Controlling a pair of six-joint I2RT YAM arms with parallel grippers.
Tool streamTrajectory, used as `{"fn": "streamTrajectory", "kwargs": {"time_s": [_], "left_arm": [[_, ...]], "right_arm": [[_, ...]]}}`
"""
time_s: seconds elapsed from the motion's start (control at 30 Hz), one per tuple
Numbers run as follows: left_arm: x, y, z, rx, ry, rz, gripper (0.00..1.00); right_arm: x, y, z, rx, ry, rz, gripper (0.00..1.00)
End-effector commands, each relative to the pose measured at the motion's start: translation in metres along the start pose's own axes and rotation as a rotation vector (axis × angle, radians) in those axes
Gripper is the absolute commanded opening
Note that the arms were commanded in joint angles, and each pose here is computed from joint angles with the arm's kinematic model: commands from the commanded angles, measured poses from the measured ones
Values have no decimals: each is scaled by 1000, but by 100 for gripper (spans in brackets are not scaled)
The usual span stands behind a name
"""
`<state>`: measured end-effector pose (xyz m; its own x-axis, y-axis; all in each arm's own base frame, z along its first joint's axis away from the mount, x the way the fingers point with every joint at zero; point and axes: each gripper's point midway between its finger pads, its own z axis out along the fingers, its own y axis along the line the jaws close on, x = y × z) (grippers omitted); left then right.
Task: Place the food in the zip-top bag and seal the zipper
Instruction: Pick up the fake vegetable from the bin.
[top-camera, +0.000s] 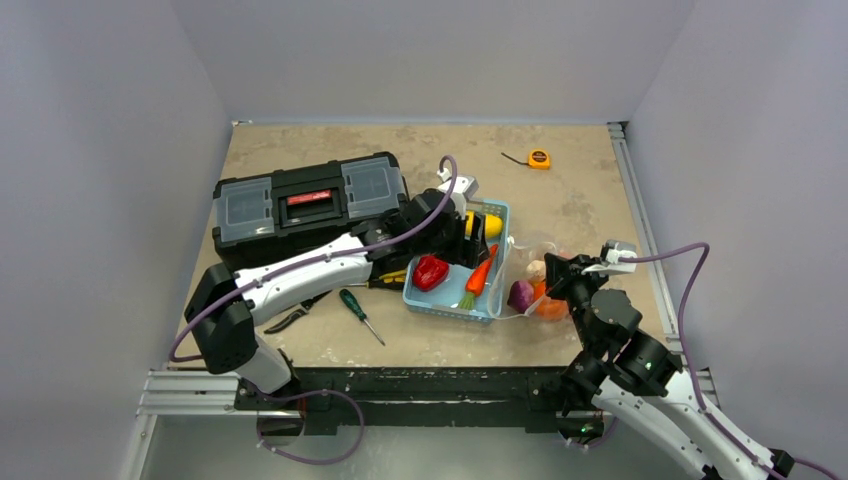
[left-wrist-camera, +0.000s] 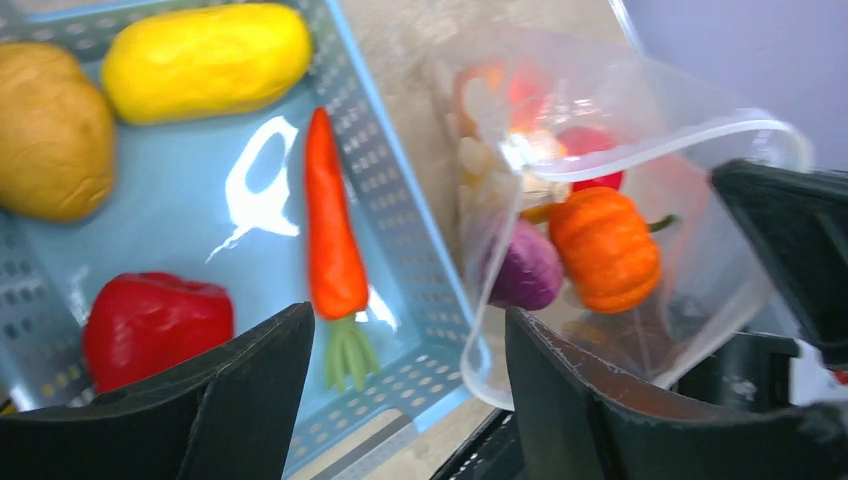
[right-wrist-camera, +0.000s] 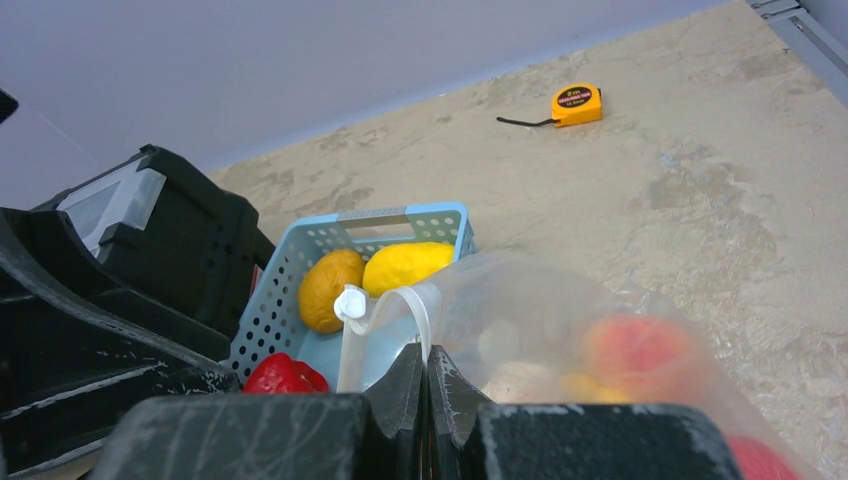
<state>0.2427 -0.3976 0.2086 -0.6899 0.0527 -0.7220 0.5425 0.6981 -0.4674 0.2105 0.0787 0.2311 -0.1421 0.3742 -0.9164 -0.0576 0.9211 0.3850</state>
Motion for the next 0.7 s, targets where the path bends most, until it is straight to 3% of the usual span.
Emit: {"fn": "streamTrajectory", "kwargs": {"time_s": [0.0,0.37,0.67], "left_arm": [[1,36,-12,-171,28,58,69],[22,70,-7,-334,156,132,73],[40,96,3,-439,351,302,75]], "right_arm": [[-10,10,1,-35,-33,22,0],[-10,11,2,-37,-32,22,0],[-9,11,2,-37,-27,16,0]]}}
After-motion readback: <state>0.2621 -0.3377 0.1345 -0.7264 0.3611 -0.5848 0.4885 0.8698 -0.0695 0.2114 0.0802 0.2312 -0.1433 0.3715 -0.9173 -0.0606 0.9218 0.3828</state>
